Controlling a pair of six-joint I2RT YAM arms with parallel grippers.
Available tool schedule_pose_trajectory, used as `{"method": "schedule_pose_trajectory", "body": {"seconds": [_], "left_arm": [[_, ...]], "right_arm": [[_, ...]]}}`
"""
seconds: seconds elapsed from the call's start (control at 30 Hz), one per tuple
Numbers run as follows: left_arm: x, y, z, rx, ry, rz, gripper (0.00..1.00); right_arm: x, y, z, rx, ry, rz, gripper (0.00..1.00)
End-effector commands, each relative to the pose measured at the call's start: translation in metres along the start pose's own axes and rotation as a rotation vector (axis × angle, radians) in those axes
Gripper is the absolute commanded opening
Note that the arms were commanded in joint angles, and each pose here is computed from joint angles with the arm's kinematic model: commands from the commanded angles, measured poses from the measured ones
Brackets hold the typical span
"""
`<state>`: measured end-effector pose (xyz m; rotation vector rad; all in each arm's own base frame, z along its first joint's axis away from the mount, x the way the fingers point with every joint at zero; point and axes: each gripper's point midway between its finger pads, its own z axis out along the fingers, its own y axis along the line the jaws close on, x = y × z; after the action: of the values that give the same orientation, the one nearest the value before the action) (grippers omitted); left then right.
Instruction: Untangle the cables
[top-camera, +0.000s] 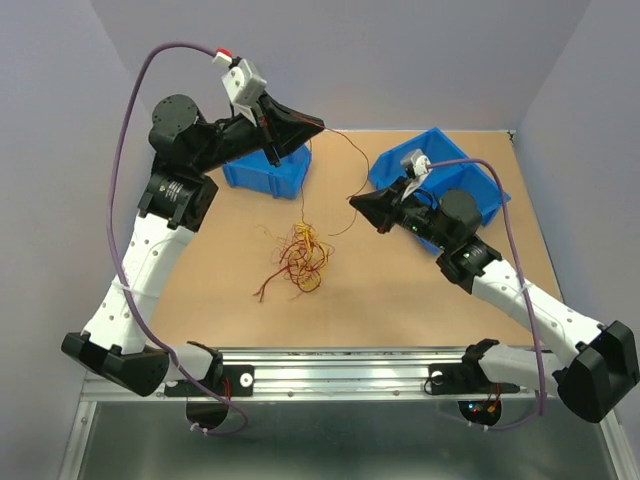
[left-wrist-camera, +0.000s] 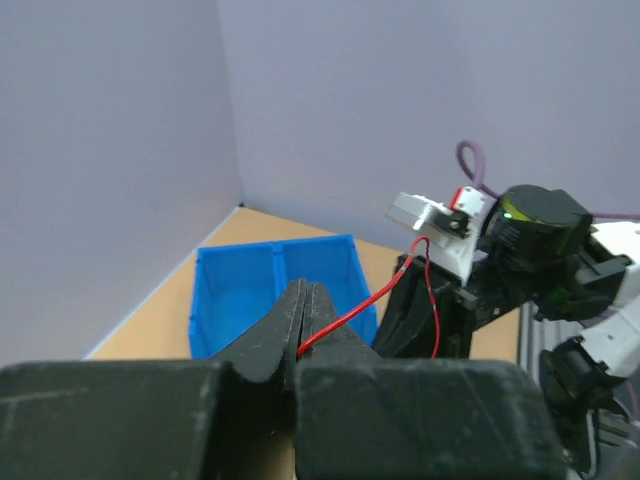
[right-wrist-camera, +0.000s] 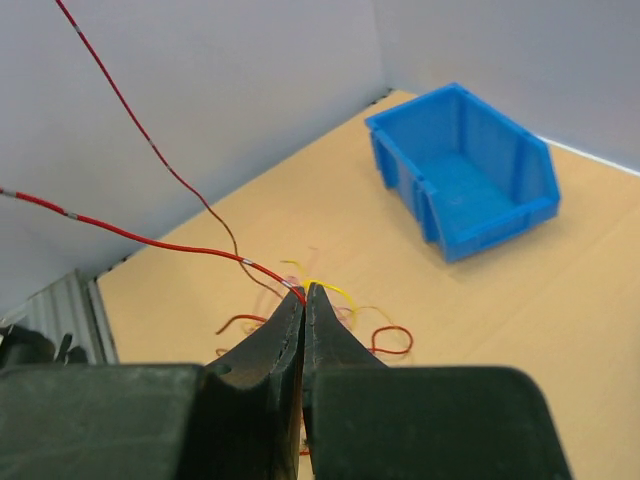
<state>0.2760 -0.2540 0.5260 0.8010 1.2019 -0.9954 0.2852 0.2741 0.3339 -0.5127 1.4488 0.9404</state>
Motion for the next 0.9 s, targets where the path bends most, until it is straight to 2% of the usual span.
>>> {"method": "schedule_pose_trajectory", "body": {"seconds": [0.0,0.2,0.3,0.37,0.5,0.53,0.63,0.73,0.83,0.87], "left_arm": [[-0.010,-0.034,0.009,0.102,-0.043,0.009,0.00],[0.011,-0.034,0.021,0.104,-0.010,-0.044,0.00],[0.020,-0.033,0.024,0.104,0.007,-0.065,0.00],[0.023,-0.034,0.025,0.113,0.017,-0.078,0.00],[0.026,-0.035,0.026,0.121,0.027,-0.095,0.00],[0.025,-0.035,0.025,0.117,0.024,-0.091,0.00],[0.024,-0.036,0.024,0.111,0.022,-0.089,0.00],[0.025,-0.031,0.024,0.089,0.023,-0.086,0.00],[0.026,-0.030,0.025,0.080,0.024,-0.083,0.00],[0.027,-0.030,0.025,0.081,0.027,-0.087,0.00]], "right_arm": [[0.008,0.031,0.006,-0.214,-0.004,-0.038,0.01],[0.035,0.041,0.024,-0.237,0.049,-0.066,0.01],[0.047,0.039,0.034,-0.208,0.077,-0.083,0.06],[0.050,0.034,0.037,-0.173,0.077,-0.097,0.12],[0.049,0.024,0.038,-0.109,0.067,-0.109,0.17],[0.047,0.020,0.038,-0.083,0.059,-0.114,0.22],[0.044,0.015,0.036,-0.057,0.047,-0.124,0.23],[0.039,0.012,0.033,-0.031,0.033,-0.128,0.40],[0.037,0.009,0.030,-0.008,0.024,-0.137,0.60],[0.038,0.009,0.030,-0.008,0.027,-0.139,0.71]]}}
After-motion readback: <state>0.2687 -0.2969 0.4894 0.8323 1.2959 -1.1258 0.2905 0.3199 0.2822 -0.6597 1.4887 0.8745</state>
